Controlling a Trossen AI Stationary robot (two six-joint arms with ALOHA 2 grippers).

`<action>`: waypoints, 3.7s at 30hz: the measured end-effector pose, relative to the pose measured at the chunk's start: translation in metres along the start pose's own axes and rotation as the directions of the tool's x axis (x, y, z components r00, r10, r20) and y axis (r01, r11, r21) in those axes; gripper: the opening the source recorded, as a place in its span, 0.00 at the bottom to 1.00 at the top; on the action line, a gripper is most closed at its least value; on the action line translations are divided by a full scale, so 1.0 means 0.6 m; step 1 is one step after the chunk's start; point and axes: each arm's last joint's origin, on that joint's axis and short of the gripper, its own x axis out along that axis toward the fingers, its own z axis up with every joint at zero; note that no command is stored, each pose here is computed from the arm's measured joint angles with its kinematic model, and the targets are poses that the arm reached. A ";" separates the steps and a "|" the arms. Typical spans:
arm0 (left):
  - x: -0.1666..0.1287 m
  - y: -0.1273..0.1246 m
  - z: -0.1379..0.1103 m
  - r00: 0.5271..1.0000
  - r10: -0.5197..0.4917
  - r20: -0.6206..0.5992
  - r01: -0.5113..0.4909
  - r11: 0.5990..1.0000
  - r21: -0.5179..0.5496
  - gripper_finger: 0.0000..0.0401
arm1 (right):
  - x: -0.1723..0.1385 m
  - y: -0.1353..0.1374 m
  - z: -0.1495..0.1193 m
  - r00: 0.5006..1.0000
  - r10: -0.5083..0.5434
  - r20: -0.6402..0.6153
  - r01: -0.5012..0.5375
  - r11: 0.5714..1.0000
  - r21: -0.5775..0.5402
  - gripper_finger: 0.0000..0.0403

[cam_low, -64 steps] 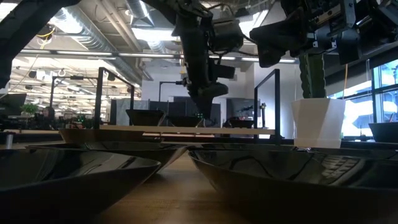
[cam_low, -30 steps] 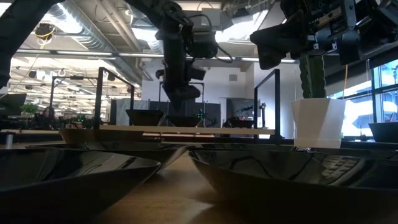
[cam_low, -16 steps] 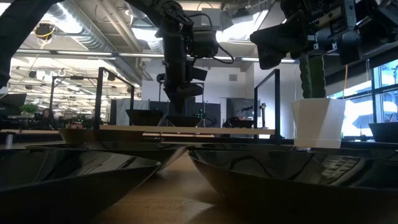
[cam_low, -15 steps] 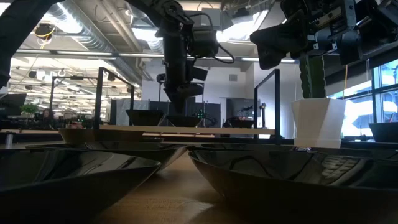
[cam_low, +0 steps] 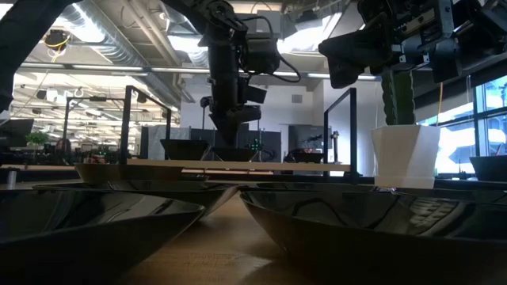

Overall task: Pick & Place Mini shaped plates
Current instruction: Stack the leaf-shaped plate on the top of the leaf-shaped plate on the shelf, then adjust the shelf on the table

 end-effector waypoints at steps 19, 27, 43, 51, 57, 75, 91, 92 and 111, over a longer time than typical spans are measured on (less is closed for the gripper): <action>0.004 -0.027 -0.005 1.000 -0.030 -0.009 0.030 0.999 0.035 0.01 | 0.000 0.000 0.000 1.000 0.000 0.000 0.000 1.000 0.000 0.07; -0.003 -0.042 -0.008 0.998 -0.056 -0.006 0.056 0.997 0.056 0.01 | 0.000 0.000 0.000 1.000 0.000 0.000 0.000 1.000 0.000 0.07; -0.017 -0.074 -0.010 0.989 -0.146 0.030 0.142 0.984 0.107 0.00 | 0.000 0.000 0.000 1.000 0.000 0.000 0.000 1.000 0.000 0.07; -0.021 -0.083 -0.010 0.985 -0.166 0.047 0.158 0.979 0.132 0.00 | 0.000 0.000 0.000 1.000 0.000 0.000 0.000 1.000 0.000 0.07; -0.021 -0.081 -0.007 0.990 -0.119 0.070 0.110 0.986 0.128 0.00 | 0.000 0.000 0.000 1.000 0.000 0.000 0.000 1.000 0.000 0.07; -0.265 -0.085 -0.041 0.903 -0.100 0.418 -0.027 0.958 0.287 0.00 | 0.000 0.000 -0.001 1.000 0.000 -0.007 0.000 1.000 0.003 0.07; -0.270 0.044 -0.320 0.159 -0.501 0.851 0.166 0.863 0.477 0.01 | 0.000 0.000 -0.001 1.000 -0.004 -0.007 0.004 1.000 0.002 0.07; -0.249 0.053 -0.329 0.149 -0.498 0.854 0.174 0.864 0.473 0.01 | 0.000 0.000 -0.001 1.000 -0.004 -0.007 0.004 1.000 -0.001 0.07; -0.059 0.071 -0.426 0.020 -0.564 0.826 0.351 0.777 0.522 0.00 | 0.000 -0.002 0.006 0.999 -0.022 0.036 0.026 0.994 -0.107 0.07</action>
